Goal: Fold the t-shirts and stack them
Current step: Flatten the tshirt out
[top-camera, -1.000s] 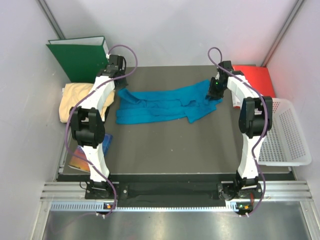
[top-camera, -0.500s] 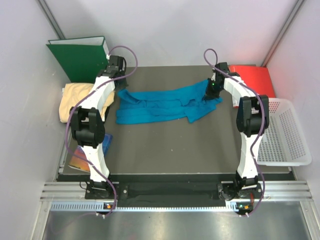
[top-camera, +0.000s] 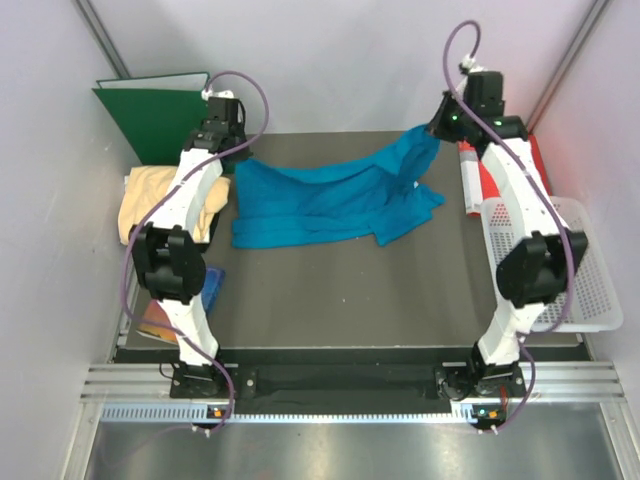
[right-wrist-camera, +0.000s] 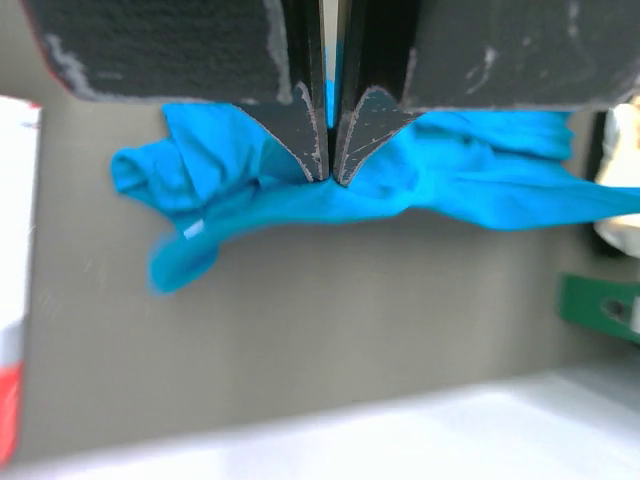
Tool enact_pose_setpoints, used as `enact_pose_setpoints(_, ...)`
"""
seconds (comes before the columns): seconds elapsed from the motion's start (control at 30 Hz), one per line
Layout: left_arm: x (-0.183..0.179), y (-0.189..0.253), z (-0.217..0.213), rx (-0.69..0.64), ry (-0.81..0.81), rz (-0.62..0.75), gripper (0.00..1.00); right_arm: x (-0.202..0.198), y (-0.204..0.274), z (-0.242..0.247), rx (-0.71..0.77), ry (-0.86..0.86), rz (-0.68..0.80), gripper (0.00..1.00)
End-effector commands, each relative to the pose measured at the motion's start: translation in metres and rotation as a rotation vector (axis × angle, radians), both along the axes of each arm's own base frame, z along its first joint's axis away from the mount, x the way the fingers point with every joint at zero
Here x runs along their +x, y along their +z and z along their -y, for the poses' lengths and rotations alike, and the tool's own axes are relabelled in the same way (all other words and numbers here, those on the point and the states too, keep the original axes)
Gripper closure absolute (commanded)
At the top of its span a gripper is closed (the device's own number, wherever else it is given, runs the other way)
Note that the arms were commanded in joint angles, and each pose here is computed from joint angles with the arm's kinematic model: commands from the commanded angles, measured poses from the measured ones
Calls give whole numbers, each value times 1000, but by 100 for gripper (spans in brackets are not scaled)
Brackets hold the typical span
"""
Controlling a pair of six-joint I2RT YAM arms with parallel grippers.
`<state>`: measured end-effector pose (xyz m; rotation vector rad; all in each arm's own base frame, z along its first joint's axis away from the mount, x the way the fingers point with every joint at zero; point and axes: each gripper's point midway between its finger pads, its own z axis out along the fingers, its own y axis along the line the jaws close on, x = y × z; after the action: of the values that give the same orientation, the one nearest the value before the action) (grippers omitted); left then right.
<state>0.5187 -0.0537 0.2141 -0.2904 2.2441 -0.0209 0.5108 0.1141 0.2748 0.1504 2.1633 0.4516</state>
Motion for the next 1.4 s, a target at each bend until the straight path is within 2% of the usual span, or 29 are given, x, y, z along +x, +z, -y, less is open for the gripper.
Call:
enact_pose_setpoints(0.0, 1, 115, 5, -52, 3, 301, 100, -24, 105, 7, -22, -5, 271, 100)
enact_pose_setpoints(0.13, -13, 153, 3, -52, 14, 383, 100, -54, 131, 12, -52, 14, 328, 100)
enact_pose_setpoints(0.33, -60, 211, 2, -67, 2, 482, 100, -126, 189, 29, -92, 7, 447, 100)
enact_pose_setpoints(0.5, -128, 267, 7, -91, -19, 580, 100, -206, 232, 43, -93, -1, 533, 100)
enact_pose_setpoints(0.77, -247, 318, -17, -91, -39, 689, 100, -334, 280, 49, -30, 59, 668, 100)
enact_pose_setpoints(0.83, -279, 331, -27, -95, -35, 733, 100, -355, 281, 46, -1, 81, 669, 100)
enact_pose_setpoints(0.97, -313, 343, -36, -89, -51, 775, 100, -396, 291, 46, 46, 98, 723, 100)
enact_pose_setpoints(1.07, -317, 342, -36, -86, -60, 769, 100, -407, 296, 52, 59, 68, 755, 100)
enact_pose_setpoints(1.13, -305, 335, -32, -77, -64, 736, 100, -402, 297, 60, 48, 18, 763, 100)
enact_pose_setpoints(1.23, -273, 317, -26, -51, -58, 667, 100, -373, 284, 68, 5, -45, 726, 100)
enact_pose_setpoints(1.37, -222, 278, -16, -13, -38, 543, 100, -311, 249, 77, -80, -117, 653, 100)
